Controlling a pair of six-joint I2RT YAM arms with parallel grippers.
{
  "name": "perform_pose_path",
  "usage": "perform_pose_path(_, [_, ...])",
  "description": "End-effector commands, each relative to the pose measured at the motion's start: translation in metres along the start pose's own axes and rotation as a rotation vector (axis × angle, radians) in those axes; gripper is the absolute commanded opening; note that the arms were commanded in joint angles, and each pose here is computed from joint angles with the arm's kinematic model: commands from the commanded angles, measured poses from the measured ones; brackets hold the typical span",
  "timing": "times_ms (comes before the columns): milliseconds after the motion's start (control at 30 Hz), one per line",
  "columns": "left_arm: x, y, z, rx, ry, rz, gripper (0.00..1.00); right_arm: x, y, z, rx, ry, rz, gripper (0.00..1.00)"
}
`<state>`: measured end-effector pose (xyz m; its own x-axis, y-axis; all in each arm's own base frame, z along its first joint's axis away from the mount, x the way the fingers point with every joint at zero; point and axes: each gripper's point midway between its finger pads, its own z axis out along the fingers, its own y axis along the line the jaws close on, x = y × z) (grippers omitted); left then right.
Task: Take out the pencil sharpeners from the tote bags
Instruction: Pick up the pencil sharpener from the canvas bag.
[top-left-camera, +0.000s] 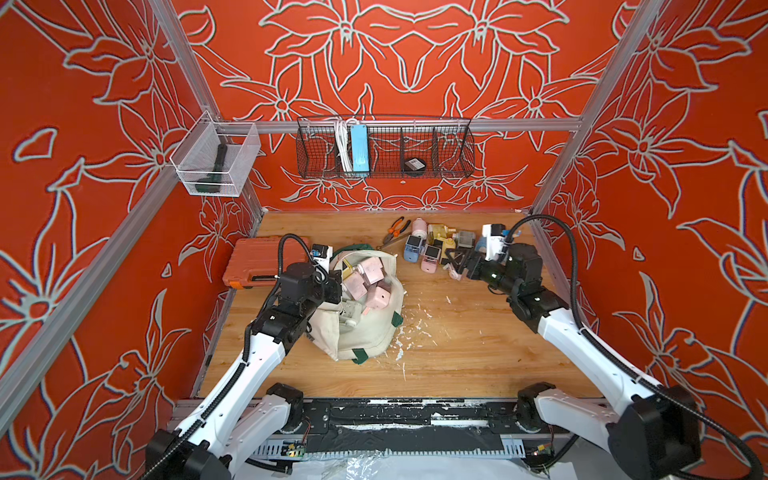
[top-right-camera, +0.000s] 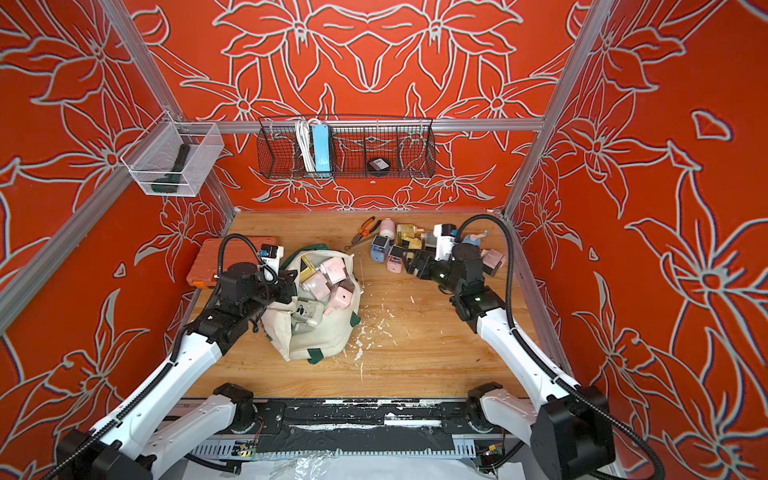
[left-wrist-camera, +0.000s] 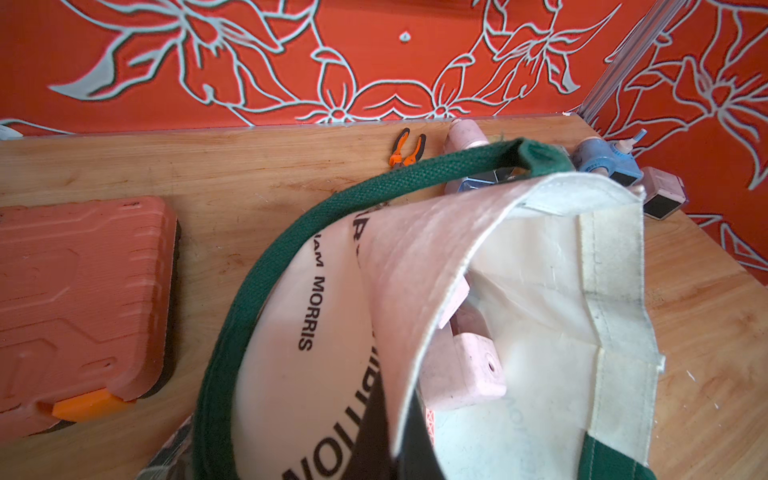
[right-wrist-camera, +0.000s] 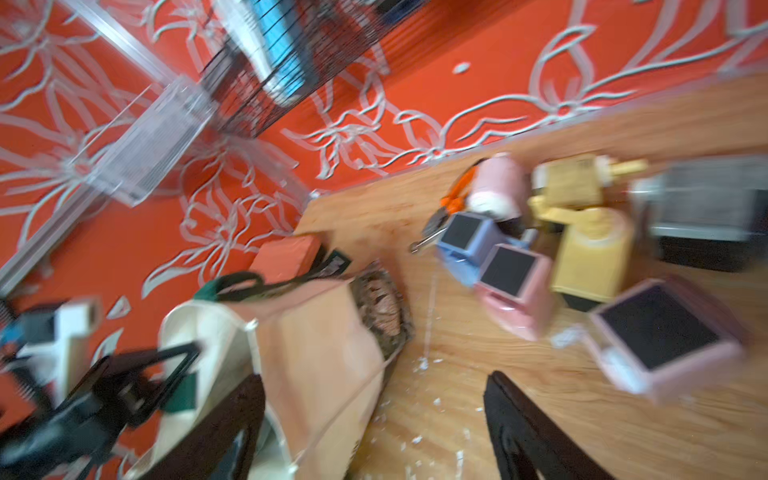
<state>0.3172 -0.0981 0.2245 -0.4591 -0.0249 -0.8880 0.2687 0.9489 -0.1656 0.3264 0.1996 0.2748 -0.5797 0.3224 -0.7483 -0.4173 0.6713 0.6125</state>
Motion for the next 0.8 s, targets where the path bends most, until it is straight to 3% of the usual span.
perform_pose_path(0, [0.008, -0.004, -0.002, 0.014, 0.021, -0.005, 0.0, 0.038, 0.055, -0.001, -0.114, 0.162, -0.04, 0.86])
perform_pose_path(200, [0.009, -0.004, -0.001, 0.014, 0.024, -0.005, 0.0, 0.09, 0.105, 0.018, -0.142, 0.291, 0.067, 0.83])
perform_pose_path(367, [0.008, -0.003, -0.002, 0.009, 0.023, -0.005, 0.0, 0.128, 0.141, 0.041, -0.145, 0.347, 0.036, 0.82])
perform_pose_path(567, [0.009, -0.003, -0.002, 0.007, 0.023, -0.004, 0.0, 0.174, 0.128, 0.078, 0.0, 0.45, 0.125, 0.78])
perform_pose_path(767, [0.009, -0.003, -0.002, 0.007, 0.023, -0.004, 0.0, 0.183, 0.082, 0.104, 0.243, 0.405, 0.129, 0.77])
